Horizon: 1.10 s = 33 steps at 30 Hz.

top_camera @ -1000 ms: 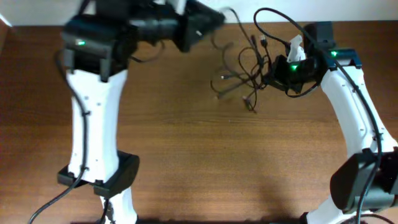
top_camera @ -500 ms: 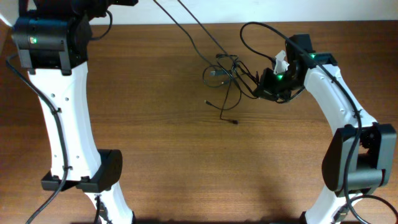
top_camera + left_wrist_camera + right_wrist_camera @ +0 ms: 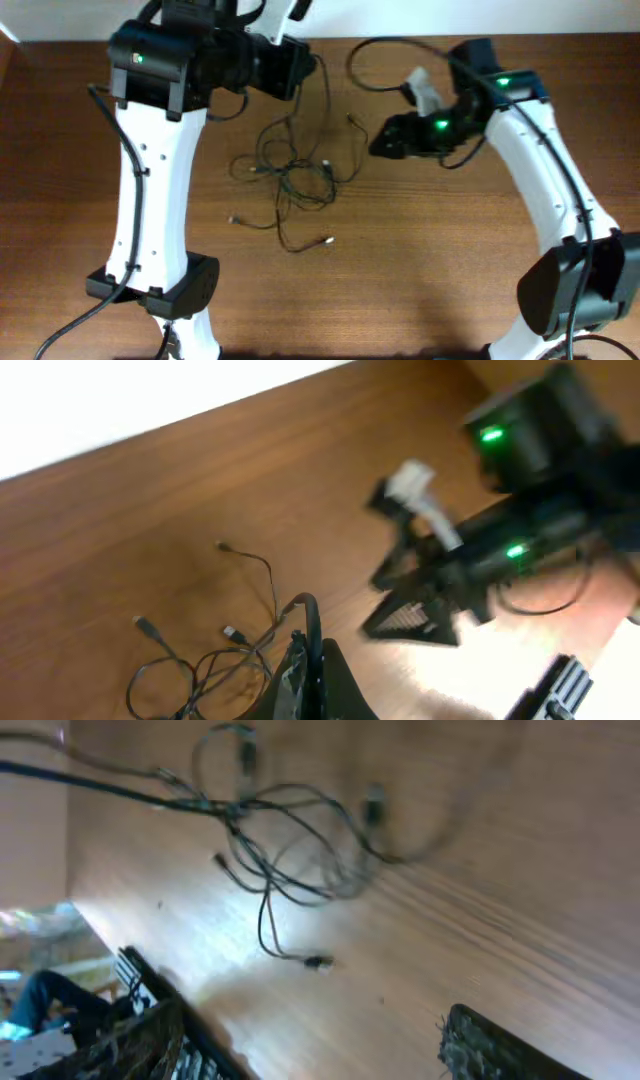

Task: Untangle cables

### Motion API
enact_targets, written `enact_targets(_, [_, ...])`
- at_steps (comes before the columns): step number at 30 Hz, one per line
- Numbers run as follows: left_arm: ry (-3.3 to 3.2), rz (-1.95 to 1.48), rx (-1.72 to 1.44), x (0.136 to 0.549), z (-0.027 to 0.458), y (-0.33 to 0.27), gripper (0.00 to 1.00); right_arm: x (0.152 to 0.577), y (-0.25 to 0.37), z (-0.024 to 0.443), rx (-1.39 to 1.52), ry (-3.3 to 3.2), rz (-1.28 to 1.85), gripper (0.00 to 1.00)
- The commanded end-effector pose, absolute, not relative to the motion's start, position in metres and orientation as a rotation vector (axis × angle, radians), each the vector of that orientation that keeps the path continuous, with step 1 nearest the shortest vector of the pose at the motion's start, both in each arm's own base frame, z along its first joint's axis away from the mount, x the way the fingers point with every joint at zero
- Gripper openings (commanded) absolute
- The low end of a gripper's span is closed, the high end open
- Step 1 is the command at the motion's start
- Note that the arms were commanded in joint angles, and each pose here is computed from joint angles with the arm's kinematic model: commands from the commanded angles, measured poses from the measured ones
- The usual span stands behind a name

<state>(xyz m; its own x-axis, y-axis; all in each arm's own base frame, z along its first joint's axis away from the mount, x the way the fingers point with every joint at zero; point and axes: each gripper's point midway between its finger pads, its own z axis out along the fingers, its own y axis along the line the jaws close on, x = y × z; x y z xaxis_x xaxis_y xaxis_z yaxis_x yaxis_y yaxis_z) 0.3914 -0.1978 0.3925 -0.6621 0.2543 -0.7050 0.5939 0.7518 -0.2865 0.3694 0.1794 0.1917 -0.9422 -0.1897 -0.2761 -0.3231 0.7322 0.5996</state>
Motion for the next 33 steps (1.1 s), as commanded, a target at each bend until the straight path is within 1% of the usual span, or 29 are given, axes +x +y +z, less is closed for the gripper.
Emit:
enact_targets(1, [2.262, -0.727, 0.561, 0.395, 0.404, -0.194, 0.00, 0.381, 0.213, 0.196, -0.416, 2.690, 0.952, 0.84])
enact_targets(4, [2.170, -0.947, 0.505, 0.400, 0.429, -0.183, 0.00, 0.393, 0.229, 0.198, -0.350, 2.646, 0.966, 0.83])
enact_targets(6, [2.115, -1.046, 0.476, 0.403, 0.444, -0.174, 0.00, 0.393, 0.244, 0.198, -0.405, 2.600, 0.997, 0.83])
enact_targets(8, [2.045, -1.164, 0.510, 0.397, 0.458, -0.168, 0.00, 0.395, 0.260, 0.190, -0.418, 2.562, 1.023, 0.83])
enact_targets(10, [2.041, -1.177, 0.515, 0.396, 0.459, -0.169, 0.00, 0.411, 0.270, 0.185, -0.379, 2.484, 1.009, 0.77])
enact_targets(11, [2.034, -1.207, 0.522, 0.393, 0.461, -0.171, 0.00, 0.419, 0.272, 0.182, -0.363, 2.461, 0.991, 0.72])
enact_targets(12, [2.030, -1.216, 0.527, 0.391, 0.462, -0.172, 0.00, 0.425, 0.275, 0.178, -0.358, 2.446, 0.972, 0.62])
enact_targets(13, [2.030, -1.215, 0.527, 0.392, 0.462, -0.172, 0.00, 0.429, 0.276, 0.173, -0.351, 2.446, 0.934, 0.55])
enact_targets(16, [2.030, -1.216, 0.527, 0.392, 0.462, -0.172, 0.00, 0.432, 0.288, 0.153, -0.366, 2.465, 0.894, 0.47])
enact_targets(17, [2.030, -1.216, 0.527, 0.392, 0.462, -0.172, 0.00, 0.438, 0.290, 0.140, -0.328, 2.482, 0.883, 0.45])
enact_targets(19, [2.031, -1.212, 0.519, 0.393, 0.462, -0.169, 0.00, 0.446, 0.294, 0.130, -0.287, 2.480, 0.895, 0.39])
enact_targets(23, [2.031, -1.207, 0.510, 0.394, 0.462, -0.166, 0.00, 0.458, 0.300, 0.142, -0.219, 2.421, 0.950, 0.38])
enact_targets(26, [2.031, -1.207, 0.510, 0.394, 0.462, -0.166, 0.00, 0.463, 0.315, 0.165, -0.254, 2.319, 1.070, 0.39])
enact_targets(30, [2.028, -1.215, 0.514, 0.393, 0.463, -0.166, 0.00, 0.479, 0.322, 0.192, -0.267, 2.173, 1.105, 0.38])
enact_targets(31, [2.029, -1.215, 0.513, 0.393, 0.462, -0.166, 0.00, 0.480, 0.322, 0.192, -0.265, 2.173, 1.103, 0.31])
enact_targets(32, [2.033, -1.217, 0.511, 0.393, 0.462, -0.166, 0.00, 0.480, 0.318, 0.189, -0.254, 2.191, 1.098, 0.07])
enact_targets(33, [2.034, -1.218, 0.510, 0.393, 0.462, -0.166, 0.00, 0.479, 0.317, 0.188, -0.251, 2.199, 1.097, 0.04])
